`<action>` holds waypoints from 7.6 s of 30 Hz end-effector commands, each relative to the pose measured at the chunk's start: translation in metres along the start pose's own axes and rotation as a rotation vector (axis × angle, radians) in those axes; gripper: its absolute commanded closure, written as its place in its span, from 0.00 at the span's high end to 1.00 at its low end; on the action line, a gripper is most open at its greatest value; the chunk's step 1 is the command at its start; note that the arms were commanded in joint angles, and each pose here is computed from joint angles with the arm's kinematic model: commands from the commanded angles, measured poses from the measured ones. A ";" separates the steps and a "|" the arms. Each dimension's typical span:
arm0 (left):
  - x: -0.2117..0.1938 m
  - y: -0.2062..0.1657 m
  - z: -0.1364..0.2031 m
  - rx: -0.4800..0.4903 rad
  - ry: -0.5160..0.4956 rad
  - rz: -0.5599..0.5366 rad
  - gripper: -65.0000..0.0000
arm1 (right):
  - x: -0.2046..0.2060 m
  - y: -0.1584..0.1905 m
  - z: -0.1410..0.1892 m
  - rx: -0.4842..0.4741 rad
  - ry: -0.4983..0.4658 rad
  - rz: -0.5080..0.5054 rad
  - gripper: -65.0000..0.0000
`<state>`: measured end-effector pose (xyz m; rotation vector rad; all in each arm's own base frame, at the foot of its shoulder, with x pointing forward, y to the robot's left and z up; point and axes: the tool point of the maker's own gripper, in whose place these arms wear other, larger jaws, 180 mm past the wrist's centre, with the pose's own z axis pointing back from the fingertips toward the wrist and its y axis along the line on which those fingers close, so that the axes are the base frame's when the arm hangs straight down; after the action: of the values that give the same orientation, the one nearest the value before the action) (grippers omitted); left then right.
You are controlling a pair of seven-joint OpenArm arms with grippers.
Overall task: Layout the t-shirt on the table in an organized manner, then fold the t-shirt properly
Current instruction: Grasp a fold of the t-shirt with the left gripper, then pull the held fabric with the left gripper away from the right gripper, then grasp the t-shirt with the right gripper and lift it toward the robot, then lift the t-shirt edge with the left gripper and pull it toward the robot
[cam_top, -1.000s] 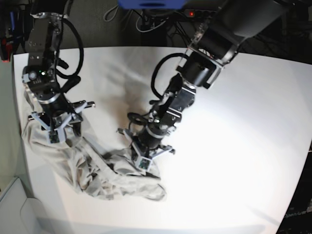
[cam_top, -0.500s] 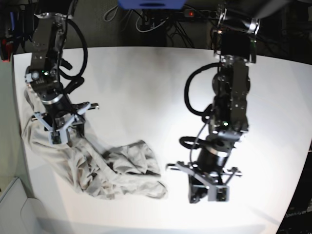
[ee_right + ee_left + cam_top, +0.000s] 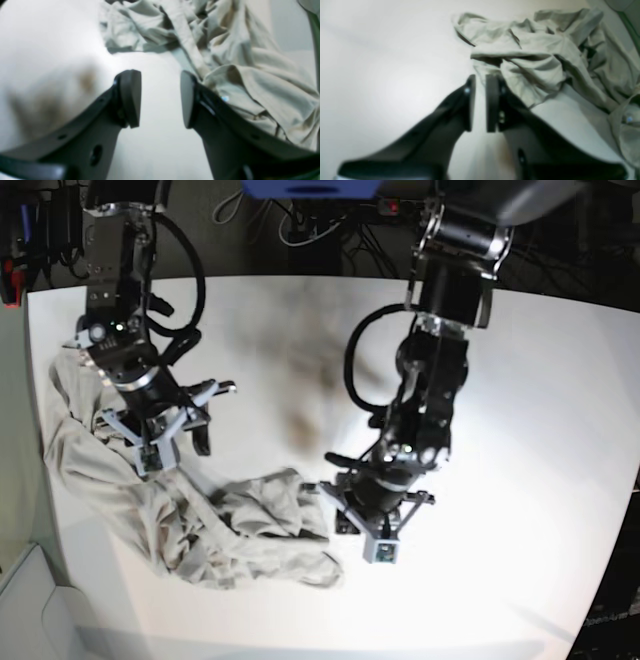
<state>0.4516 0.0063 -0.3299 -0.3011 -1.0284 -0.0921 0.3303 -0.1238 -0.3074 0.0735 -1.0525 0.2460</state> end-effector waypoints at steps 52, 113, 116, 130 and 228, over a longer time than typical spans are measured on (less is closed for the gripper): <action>-0.050 -0.035 -0.072 -0.048 0.007 -0.097 0.26 | 0.018 -0.008 0.002 -0.005 -0.057 0.039 0.40; -0.023 0.232 0.225 0.539 -0.096 0.110 0.01 | 0.012 0.037 -0.018 0.118 -0.028 0.071 0.41; -0.047 0.240 0.236 0.569 -0.043 0.120 0.01 | 0.011 0.044 -0.018 0.134 -0.026 0.077 0.41; -0.115 0.253 0.245 0.602 0.139 0.165 0.34 | 0.009 0.049 -0.019 0.150 -0.019 0.080 0.48; -0.049 0.183 0.101 0.297 0.011 0.416 0.67 | -0.136 0.222 0.027 0.694 0.274 0.441 0.10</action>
<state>0.3701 0.2066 -0.3786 -0.2284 -0.8784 0.4361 0.1909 0.0624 -0.4290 0.4146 -0.6555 0.9718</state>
